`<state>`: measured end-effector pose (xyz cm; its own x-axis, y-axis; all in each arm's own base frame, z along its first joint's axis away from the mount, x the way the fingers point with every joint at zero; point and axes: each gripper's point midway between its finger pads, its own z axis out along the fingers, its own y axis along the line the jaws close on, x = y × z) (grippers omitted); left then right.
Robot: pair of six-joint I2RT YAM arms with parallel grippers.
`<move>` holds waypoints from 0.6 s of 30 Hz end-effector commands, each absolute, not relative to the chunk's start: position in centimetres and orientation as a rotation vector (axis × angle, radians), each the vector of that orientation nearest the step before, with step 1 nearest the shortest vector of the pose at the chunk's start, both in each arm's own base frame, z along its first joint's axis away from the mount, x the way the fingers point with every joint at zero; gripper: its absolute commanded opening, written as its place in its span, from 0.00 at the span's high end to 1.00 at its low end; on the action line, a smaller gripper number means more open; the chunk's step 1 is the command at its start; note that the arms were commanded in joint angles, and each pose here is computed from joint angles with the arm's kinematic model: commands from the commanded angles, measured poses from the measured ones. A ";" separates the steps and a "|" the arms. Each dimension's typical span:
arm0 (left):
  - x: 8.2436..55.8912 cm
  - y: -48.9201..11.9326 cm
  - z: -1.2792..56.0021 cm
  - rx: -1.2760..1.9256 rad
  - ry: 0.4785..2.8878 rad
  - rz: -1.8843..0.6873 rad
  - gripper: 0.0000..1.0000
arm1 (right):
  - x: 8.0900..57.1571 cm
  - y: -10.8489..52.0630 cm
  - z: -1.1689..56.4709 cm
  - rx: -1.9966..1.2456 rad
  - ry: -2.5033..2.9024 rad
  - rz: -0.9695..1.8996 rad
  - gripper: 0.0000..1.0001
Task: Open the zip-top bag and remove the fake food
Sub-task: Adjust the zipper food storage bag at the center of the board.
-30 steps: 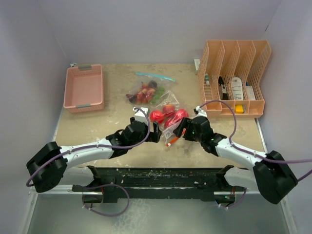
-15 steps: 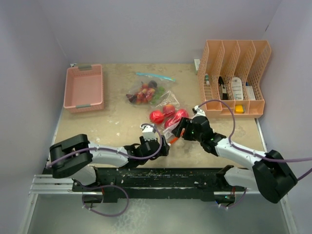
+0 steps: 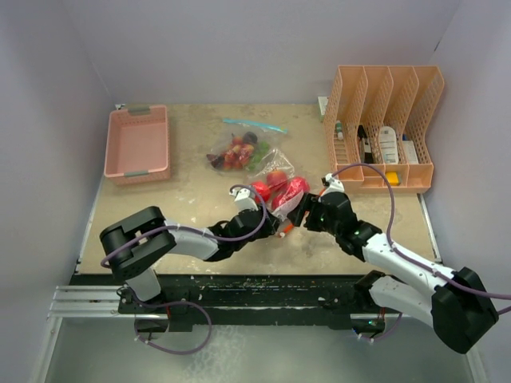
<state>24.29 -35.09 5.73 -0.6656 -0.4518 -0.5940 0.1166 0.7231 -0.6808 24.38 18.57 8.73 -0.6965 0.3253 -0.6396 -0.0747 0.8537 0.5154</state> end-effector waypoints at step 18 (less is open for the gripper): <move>26.4 -37.0 18.7 -0.127 1.869 -1.258 1.00 | 23.3 17.3 17.3 0.215 1.876 0.869 0.59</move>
